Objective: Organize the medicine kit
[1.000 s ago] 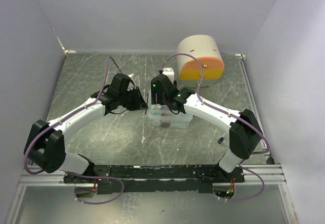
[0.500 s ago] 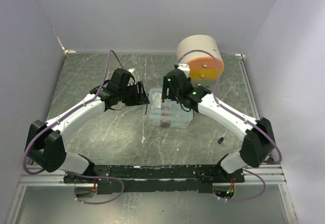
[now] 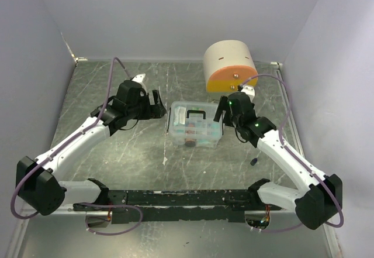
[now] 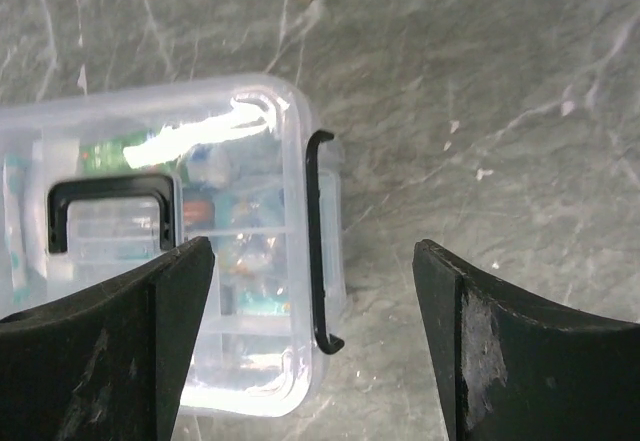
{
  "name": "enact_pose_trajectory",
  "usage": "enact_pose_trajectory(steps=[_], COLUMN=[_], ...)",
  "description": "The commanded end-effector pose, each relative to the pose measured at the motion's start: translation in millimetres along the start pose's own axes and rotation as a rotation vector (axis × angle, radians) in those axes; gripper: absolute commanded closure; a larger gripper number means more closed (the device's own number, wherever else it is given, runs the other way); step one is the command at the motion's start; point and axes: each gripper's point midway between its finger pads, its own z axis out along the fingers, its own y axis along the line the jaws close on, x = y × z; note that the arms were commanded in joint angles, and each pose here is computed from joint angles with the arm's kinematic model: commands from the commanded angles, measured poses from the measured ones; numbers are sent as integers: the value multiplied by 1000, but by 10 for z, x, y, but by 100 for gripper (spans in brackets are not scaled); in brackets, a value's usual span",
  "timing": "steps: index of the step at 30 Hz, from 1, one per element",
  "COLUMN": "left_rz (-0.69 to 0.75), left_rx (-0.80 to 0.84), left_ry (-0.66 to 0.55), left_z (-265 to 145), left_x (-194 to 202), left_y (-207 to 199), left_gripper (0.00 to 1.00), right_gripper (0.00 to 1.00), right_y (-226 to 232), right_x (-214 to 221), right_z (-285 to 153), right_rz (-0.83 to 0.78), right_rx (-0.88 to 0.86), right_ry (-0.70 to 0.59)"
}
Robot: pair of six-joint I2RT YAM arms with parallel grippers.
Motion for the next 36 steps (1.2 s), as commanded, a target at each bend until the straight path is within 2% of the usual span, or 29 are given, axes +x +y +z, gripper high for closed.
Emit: enact_pose_trajectory(steps=[1, 3, 6, 11, 15, 19, 30, 32, 36], left_rz=[-3, -12, -14, 43, 26, 29, 11, 7, 18], left_rx=[-25, -22, -8, 138, 122, 122, 34, 2, -42], left_ry=[-101, -126, -160, -154, -179, -195, -284, -317, -404], left_z=[-88, -146, -221, -318, -389, -471, -693, -784, -1055], left_x=[-117, -145, -197, -205, -263, -306, -453, -516, -668], left_y=[62, 62, 45, -213, -195, -200, -39, 18, 100], left_gripper=[4, 4, 5, 7, 6, 6, 5, 5, 5], right_gripper=[19, 20, 28, 41, 49, 53, 53, 47, 34], right_y=[170, 215, 164, 227, 313, 432, 802, 804, 545], right_x=[193, 281, 350, 463, 498, 513, 472, 374, 70], right_z=[-8, 21, 129, 240, 293, 323, 277, 229, 98], right_rz=[-21, -3, 34, 18, -28, -74, -38, -11, 37], right_rx=[-123, -145, -128, -149, -196, -265, -438, -426, -281], right_ry=[76, 106, 135, 181, 201, 215, 238, 213, 108])
